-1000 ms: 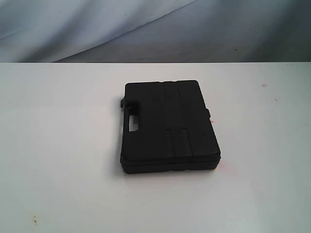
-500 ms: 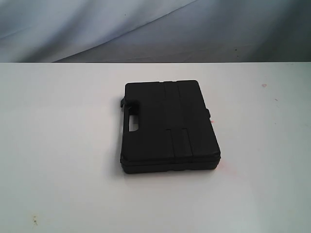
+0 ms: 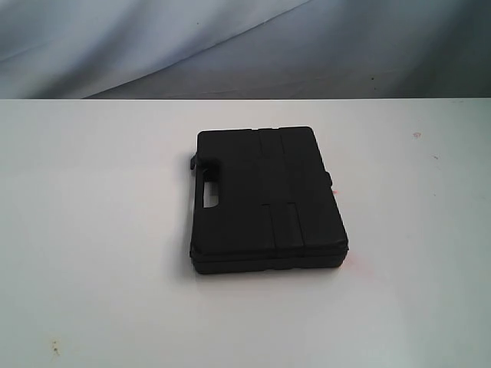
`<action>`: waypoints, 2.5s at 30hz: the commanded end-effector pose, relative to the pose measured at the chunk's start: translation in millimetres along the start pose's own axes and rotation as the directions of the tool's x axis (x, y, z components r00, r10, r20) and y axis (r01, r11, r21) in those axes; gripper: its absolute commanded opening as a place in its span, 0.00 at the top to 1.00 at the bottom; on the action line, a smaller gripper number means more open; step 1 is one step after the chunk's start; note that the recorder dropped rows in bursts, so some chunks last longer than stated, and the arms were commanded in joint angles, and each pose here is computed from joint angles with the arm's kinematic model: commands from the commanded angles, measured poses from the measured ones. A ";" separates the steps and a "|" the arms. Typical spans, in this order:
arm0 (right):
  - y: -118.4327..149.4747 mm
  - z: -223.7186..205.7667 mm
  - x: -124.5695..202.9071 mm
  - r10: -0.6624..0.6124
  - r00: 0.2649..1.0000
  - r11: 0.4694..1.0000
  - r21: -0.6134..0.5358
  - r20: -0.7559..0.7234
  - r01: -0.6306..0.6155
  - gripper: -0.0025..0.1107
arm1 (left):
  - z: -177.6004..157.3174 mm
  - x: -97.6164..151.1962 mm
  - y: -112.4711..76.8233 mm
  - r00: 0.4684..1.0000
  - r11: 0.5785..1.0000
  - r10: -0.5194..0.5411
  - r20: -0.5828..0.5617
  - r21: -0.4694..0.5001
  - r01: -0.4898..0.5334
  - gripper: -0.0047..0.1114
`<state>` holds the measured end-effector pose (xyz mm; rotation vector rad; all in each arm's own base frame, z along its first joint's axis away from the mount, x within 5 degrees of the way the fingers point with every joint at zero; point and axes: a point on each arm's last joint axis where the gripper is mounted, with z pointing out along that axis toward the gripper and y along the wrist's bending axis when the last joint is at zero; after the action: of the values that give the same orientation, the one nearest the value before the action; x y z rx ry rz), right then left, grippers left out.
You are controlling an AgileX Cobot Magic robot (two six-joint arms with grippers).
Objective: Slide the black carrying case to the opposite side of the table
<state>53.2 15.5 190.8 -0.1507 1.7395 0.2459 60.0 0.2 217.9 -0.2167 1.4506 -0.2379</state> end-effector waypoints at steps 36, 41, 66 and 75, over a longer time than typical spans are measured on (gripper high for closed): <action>-0.4 0.0 0.5 0.011 1.000 1.000 0.007 0.003 -0.011 0.98 | -23.6 -154.6 -47.0 0.844 0.862 0.504 -0.181 0.046 -0.505 0.96; -0.4 0.0 0.5 0.011 1.000 1.000 0.007 0.003 -0.011 0.98 | -4.6 -169.7 -65.1 0.853 0.931 0.365 -0.374 0.172 -0.323 0.96; -0.4 0.0 0.5 0.011 1.000 1.000 0.007 0.003 -0.011 0.98 | 122.1 -118.3 -67.1 0.434 0.996 0.065 -0.899 0.087 0.031 0.96; -0.4 0.0 0.5 0.011 1.000 1.000 0.007 0.003 -0.011 0.98 | 165.3 -91.9 -75.8 0.366 0.993 0.116 -0.923 0.114 -0.026 0.96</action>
<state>53.2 15.5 190.8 -0.1507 1.7395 0.2459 200.1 -37.5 348.9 0.0887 2.5936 -0.4029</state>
